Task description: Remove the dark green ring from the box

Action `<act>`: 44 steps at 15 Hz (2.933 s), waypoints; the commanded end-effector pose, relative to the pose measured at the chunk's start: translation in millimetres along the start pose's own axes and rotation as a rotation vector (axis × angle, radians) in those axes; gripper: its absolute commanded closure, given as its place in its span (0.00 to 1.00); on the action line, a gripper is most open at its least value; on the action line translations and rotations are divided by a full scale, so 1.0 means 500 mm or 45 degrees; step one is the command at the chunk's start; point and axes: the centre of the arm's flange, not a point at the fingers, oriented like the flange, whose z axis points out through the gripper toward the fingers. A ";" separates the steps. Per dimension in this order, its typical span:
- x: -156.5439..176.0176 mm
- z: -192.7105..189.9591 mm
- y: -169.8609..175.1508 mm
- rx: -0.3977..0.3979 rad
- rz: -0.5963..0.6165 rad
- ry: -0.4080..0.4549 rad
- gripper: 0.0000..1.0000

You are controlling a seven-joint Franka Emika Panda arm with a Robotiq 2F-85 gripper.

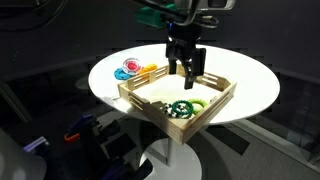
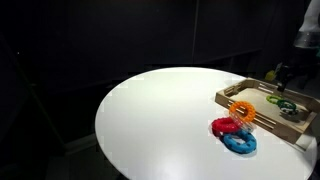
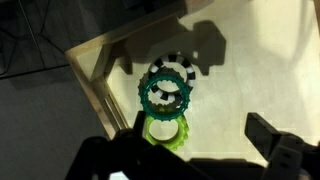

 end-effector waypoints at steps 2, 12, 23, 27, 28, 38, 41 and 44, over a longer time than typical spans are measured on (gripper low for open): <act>0.007 0.044 -0.002 0.014 0.006 0.002 0.00; 0.008 0.118 -0.010 0.049 -0.004 0.005 0.00; 0.014 0.140 -0.016 0.106 -0.019 0.053 0.39; 0.016 0.132 -0.014 0.108 -0.018 0.073 0.73; 0.015 0.128 -0.014 0.105 -0.013 0.077 0.80; -0.024 0.063 -0.064 0.118 -0.088 0.107 0.94; -0.045 0.034 -0.090 0.125 -0.125 0.121 0.94; -0.063 -0.005 -0.121 0.131 -0.170 0.123 0.94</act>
